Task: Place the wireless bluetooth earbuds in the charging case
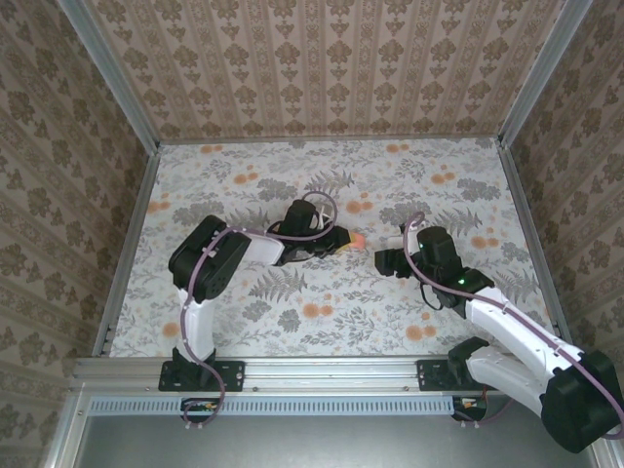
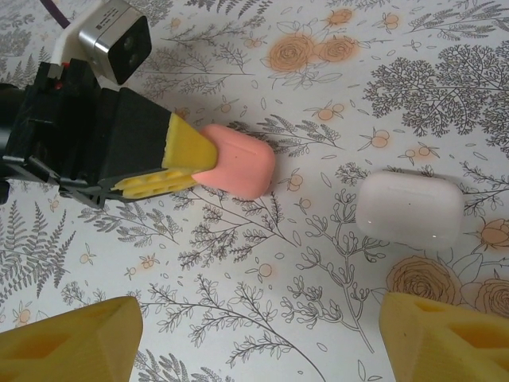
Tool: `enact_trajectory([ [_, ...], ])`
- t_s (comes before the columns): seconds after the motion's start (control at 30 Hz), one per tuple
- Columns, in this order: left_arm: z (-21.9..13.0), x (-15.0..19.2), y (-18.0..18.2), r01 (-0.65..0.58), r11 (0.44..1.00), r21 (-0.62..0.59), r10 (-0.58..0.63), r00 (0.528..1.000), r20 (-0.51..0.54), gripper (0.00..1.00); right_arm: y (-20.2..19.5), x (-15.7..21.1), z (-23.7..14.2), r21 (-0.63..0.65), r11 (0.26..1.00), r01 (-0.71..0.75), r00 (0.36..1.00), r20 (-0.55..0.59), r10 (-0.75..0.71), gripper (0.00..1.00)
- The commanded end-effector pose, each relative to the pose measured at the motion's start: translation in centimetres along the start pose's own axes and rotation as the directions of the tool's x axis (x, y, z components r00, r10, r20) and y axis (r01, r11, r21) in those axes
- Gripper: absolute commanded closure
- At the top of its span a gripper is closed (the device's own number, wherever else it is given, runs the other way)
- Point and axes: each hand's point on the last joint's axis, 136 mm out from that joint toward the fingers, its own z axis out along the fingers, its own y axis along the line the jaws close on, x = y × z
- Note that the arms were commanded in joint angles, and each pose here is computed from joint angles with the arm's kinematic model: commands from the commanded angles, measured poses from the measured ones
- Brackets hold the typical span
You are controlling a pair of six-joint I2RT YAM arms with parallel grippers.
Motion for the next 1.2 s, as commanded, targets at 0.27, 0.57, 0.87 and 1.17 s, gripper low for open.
enact_trajectory([
  [0.27,-0.7,0.5,1.7,0.049,0.991,-0.123,-0.054,0.998,-0.036,0.67,-0.2,0.4,-0.3,-0.007,1.0,0.0,1.0,-0.001,0.0,0.19],
  [0.57,-4.4,0.2,3.1,0.0,0.963,-0.27,-0.008,1.0,-0.029,0.48,-0.4,-0.2,-0.5,0.002,1.0,0.004,1.0,0.019,-0.004,0.17],
  [0.87,-15.2,-4.0,3.6,-0.193,0.785,-0.588,0.296,0.951,0.084,0.15,-3.9,-2.6,-0.5,0.137,0.99,0.013,0.992,0.119,-0.03,0.04],
  [1.17,-31.5,-8.8,4.6,-0.141,0.355,-0.924,0.734,0.655,0.182,0.0,-11.0,-5.9,-1.4,0.346,0.935,-0.082,0.966,0.259,-0.011,0.0],
])
